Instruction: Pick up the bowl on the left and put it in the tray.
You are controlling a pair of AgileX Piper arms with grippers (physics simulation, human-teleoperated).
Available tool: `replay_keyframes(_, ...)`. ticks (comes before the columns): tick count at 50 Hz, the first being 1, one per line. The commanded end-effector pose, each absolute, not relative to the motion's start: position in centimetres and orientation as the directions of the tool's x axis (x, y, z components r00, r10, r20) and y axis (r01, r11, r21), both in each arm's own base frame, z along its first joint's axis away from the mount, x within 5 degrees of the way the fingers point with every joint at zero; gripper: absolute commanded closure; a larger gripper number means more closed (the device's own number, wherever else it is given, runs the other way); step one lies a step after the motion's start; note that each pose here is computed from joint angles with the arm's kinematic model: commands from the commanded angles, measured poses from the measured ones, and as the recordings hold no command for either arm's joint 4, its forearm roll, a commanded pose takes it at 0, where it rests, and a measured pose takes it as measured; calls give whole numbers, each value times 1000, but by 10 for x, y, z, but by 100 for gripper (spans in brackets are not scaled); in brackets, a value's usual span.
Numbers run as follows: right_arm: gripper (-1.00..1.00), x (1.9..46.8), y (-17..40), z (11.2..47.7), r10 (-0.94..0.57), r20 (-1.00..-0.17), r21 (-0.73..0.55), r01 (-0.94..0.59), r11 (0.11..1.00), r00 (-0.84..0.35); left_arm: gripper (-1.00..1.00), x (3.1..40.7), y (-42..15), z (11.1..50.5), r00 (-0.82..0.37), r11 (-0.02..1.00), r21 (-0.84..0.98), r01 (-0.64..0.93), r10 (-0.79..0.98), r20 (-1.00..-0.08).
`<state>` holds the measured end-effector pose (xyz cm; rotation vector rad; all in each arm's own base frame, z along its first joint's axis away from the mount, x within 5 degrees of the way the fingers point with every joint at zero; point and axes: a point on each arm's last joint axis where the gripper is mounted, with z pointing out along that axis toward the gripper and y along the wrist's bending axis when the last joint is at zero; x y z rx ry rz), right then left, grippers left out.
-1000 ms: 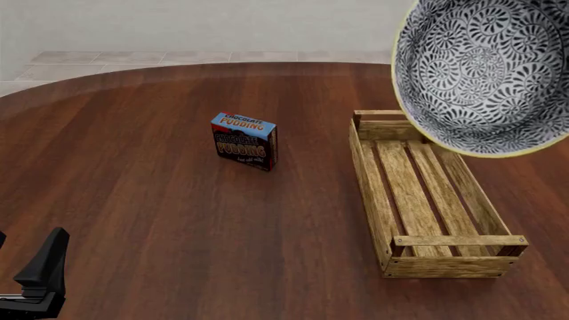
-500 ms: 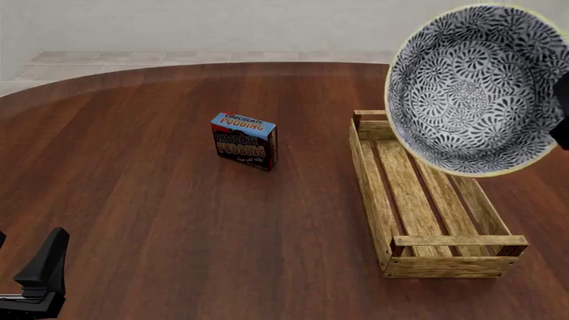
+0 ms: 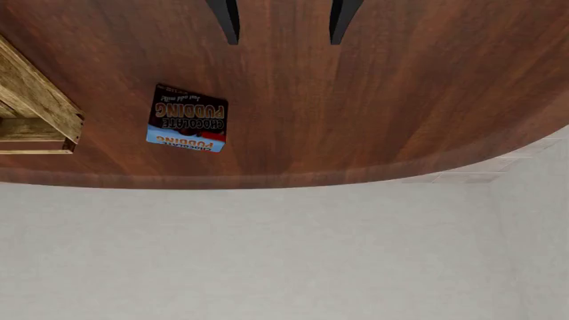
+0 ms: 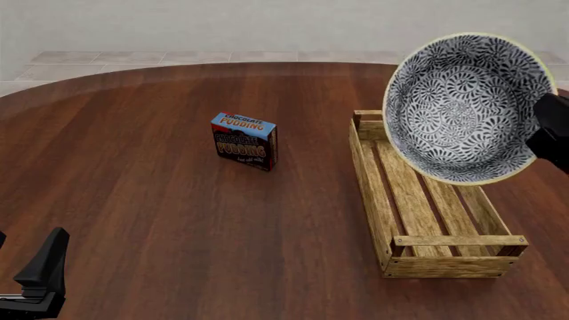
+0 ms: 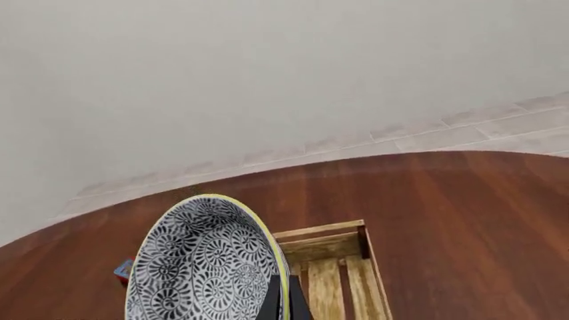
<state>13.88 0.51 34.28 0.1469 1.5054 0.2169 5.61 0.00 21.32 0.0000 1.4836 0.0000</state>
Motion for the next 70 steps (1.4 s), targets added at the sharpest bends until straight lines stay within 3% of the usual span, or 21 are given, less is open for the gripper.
replay_keyframes(1, 100, 152, 3, 326, 327, -945, 327, -17, 945, -9, -100, 56, 0, 213, 87, 1000, 0, 0, 0, -996)
replay_keyframes(28, 100, 139, -9, 329, 355, -935, 356, 57, 933, 24, -100, 56, 0, 213, 87, 1000, 0, 0, 0, -996)
replay_keyframes(70, 100, 160, -13, 299, 434, -899, 426, 117, 897, -55, -100, 56, 0, 213, 87, 1000, 0, 0, 0, -996)
